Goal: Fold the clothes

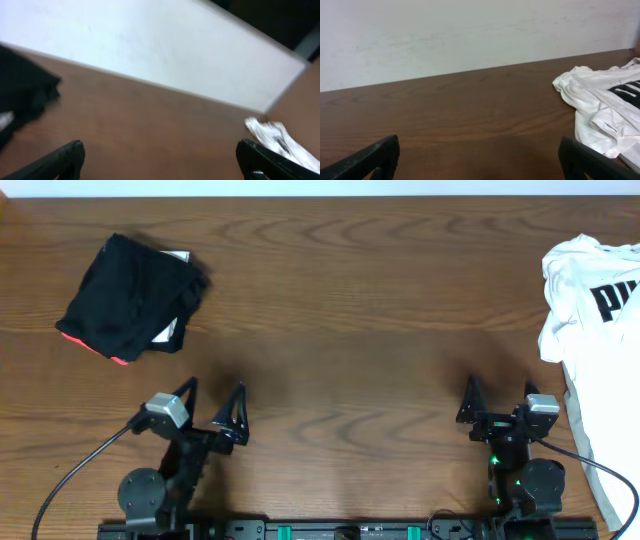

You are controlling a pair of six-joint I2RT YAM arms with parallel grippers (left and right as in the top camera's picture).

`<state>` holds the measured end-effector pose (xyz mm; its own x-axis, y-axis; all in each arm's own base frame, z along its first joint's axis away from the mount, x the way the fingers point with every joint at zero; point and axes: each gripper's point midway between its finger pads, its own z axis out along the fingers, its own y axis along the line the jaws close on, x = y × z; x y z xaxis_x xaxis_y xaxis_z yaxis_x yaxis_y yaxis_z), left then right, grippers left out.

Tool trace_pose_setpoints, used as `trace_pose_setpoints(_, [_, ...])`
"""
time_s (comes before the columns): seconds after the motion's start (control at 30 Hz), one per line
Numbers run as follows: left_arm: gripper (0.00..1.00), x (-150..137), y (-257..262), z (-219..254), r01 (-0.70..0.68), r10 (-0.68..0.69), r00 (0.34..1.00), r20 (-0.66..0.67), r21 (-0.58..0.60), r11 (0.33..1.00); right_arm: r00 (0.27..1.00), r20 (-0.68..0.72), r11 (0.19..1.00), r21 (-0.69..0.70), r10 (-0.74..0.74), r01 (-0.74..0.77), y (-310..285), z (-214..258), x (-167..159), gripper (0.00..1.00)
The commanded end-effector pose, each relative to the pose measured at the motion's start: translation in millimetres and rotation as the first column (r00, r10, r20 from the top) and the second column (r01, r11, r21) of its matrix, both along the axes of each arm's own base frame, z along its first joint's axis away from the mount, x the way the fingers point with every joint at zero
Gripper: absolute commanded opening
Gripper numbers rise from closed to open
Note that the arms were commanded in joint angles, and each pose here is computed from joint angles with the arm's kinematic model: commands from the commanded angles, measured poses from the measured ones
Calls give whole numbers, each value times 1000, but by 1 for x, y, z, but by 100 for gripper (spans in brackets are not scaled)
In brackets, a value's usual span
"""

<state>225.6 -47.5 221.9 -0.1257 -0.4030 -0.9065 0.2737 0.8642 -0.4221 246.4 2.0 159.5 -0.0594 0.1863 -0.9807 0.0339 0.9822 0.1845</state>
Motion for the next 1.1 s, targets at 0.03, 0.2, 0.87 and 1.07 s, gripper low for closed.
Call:
trace_pose_setpoints(0.03, [98,7,25,9,-152,152,985,83,-6,988,1000,1,1000,-18,8,-8,2,0,0,99])
trace_pose_setpoints(0.2, [98,11,38,3,-253,247,964,102,42,967,1000,1,1000,-18,8,-8,2,0,0,99])
trace_pose_setpoints(0.87, [98,19,27,-71,-186,196,981,0,322,928,1000,1,1000,-18,8,-8,2,0,0,99])
trace_pose_setpoints(1.07, [98,17,20,-83,-135,159,987,-30,391,910,1000,1,1000,-18,8,-8,2,0,0,99])
